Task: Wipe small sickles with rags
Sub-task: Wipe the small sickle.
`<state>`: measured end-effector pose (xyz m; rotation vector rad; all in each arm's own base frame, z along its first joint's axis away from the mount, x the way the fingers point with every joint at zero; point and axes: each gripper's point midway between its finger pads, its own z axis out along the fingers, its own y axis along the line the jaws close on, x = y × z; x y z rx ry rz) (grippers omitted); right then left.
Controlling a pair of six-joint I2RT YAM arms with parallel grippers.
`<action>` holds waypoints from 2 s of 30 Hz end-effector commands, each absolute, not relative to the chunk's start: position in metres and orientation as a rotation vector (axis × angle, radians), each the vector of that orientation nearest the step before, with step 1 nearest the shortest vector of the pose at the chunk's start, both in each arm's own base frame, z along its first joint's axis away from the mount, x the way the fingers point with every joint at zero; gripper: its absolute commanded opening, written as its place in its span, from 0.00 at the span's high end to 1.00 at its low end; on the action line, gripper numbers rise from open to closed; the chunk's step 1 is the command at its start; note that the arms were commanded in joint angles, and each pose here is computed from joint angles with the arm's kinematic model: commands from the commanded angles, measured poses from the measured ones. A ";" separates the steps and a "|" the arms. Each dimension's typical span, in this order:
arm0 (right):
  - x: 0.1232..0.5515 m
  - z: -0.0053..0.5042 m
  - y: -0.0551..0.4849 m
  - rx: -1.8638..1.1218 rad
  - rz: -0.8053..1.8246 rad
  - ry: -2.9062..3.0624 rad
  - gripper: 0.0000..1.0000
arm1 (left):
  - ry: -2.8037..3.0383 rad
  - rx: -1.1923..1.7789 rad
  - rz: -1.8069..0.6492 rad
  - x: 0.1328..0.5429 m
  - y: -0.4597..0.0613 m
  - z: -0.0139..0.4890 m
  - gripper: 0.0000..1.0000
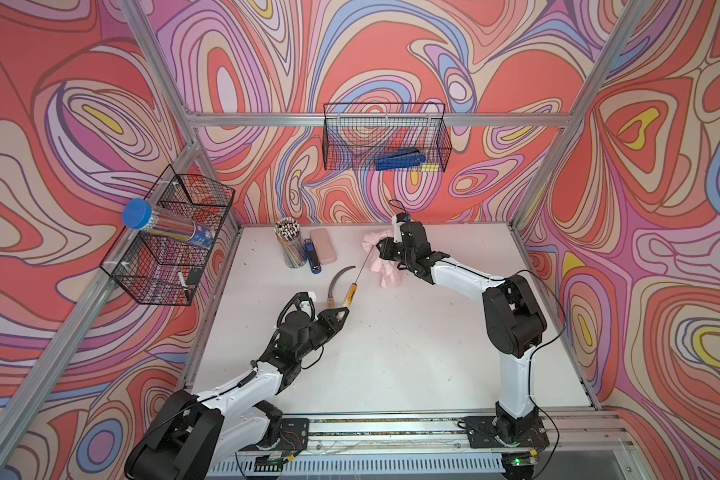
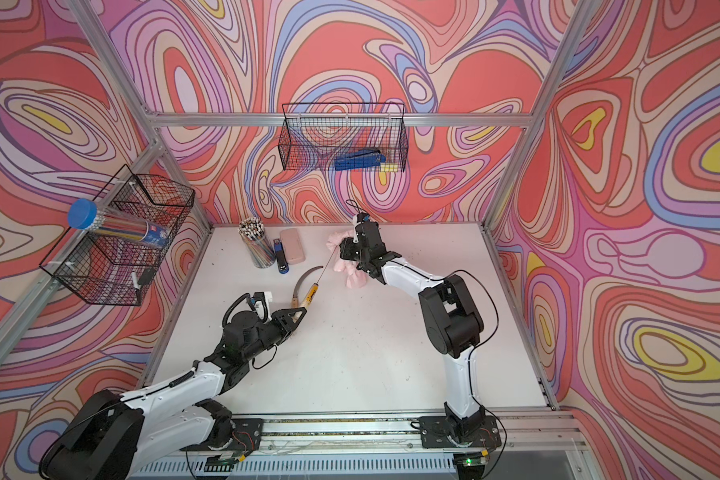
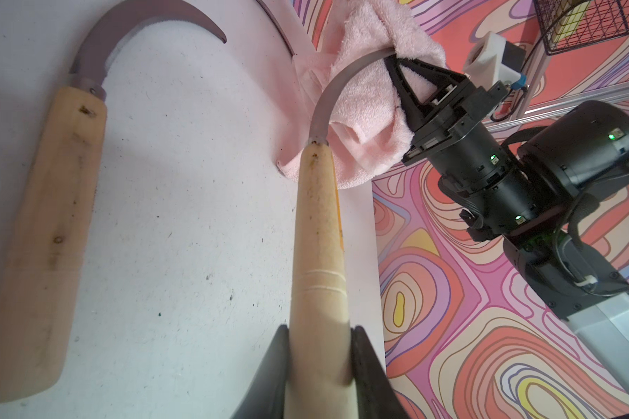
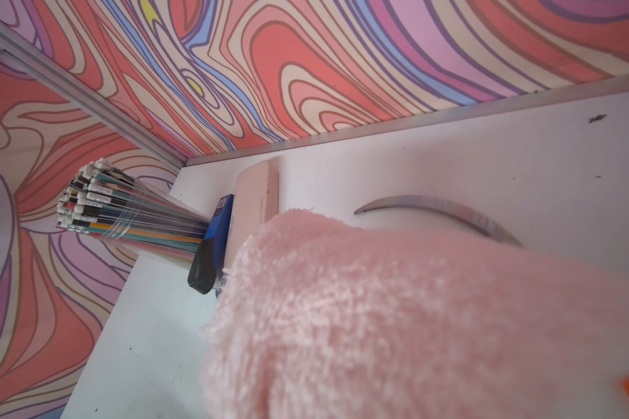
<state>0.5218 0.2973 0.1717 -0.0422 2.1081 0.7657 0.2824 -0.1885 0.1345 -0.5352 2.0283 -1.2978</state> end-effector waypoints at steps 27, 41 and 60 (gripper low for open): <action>0.597 0.252 0.214 0.197 0.584 2.026 1.00 | 1.983 -0.497 -1.328 0.282 -0.190 0.149 1.00; 0.616 0.283 0.176 0.132 0.226 1.916 1.00 | 2.074 -0.538 -1.214 0.282 -0.182 0.137 1.00; 0.618 0.300 0.157 0.218 0.183 1.887 1.00 | 2.125 -0.650 -0.924 0.275 -0.141 0.135 1.00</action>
